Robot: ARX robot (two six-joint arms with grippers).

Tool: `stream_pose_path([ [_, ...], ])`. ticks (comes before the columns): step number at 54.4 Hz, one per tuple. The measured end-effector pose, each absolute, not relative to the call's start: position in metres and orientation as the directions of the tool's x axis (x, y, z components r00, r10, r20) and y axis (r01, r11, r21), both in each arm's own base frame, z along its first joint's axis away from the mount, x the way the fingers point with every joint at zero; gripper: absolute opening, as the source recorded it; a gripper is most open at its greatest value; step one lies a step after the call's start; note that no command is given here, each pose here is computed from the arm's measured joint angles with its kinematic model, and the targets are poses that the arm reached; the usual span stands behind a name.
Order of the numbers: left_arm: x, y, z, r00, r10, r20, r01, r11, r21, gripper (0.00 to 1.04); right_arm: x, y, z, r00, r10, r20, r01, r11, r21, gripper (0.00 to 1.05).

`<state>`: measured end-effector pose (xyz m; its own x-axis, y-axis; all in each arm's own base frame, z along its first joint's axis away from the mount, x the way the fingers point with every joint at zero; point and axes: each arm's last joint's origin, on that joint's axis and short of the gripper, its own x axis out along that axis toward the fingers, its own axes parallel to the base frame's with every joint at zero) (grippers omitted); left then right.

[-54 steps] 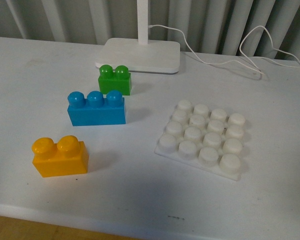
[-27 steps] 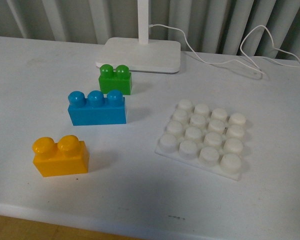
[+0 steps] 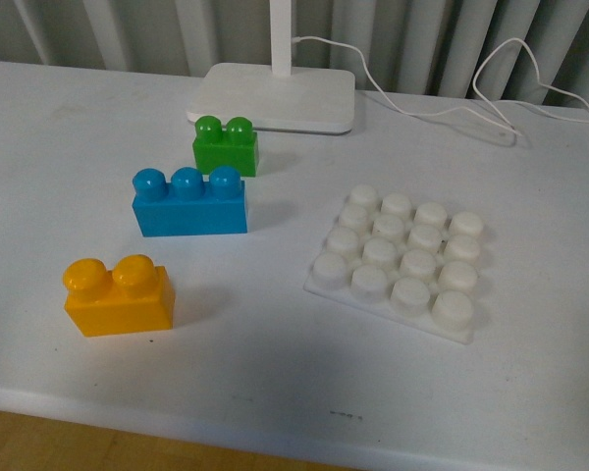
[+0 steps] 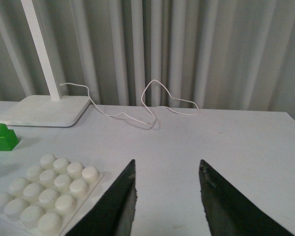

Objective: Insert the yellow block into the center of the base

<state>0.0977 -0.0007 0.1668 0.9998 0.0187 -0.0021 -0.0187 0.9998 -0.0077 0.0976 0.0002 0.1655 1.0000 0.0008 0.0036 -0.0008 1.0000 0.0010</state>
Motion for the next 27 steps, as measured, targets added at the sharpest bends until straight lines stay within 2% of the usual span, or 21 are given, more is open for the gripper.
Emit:
stream_pose_path([
  [2,0.100,-0.001,0.166,0.998,0.059,-0.022,-0.060,0.998,-0.003,0.98,0.098,0.000,0.165,1.000,0.001,0.004,-0.001,1.000,0.001,0.50],
  [5,0.105,-0.004,0.170,0.999,0.024,-0.045,-0.023,1.000,0.019,0.98,0.098,0.000,0.165,1.000,0.000,0.004,0.000,1.000,0.001,0.59],
  [12,0.121,-0.009,0.188,0.993,-0.108,-0.058,0.114,0.987,0.114,0.98,0.098,0.000,0.165,1.000,0.001,0.003,-0.001,1.000,0.001,0.82],
  [17,0.143,-0.013,0.205,0.958,-0.263,-0.112,0.282,0.931,0.231,0.98,0.098,0.000,0.165,1.000,0.001,0.003,-0.001,1.000,0.002,0.97],
  [21,0.159,-0.018,0.209,0.914,-0.360,-0.187,0.402,0.866,0.297,0.98,0.098,0.000,0.165,1.000,0.001,0.003,-0.001,1.000,0.001,0.95],
  [27,0.181,-0.030,0.209,0.806,-0.502,-0.315,0.591,0.711,0.381,0.98,0.098,0.000,0.165,1.000,0.001,0.003,-0.001,1.000,0.001,0.95],
])
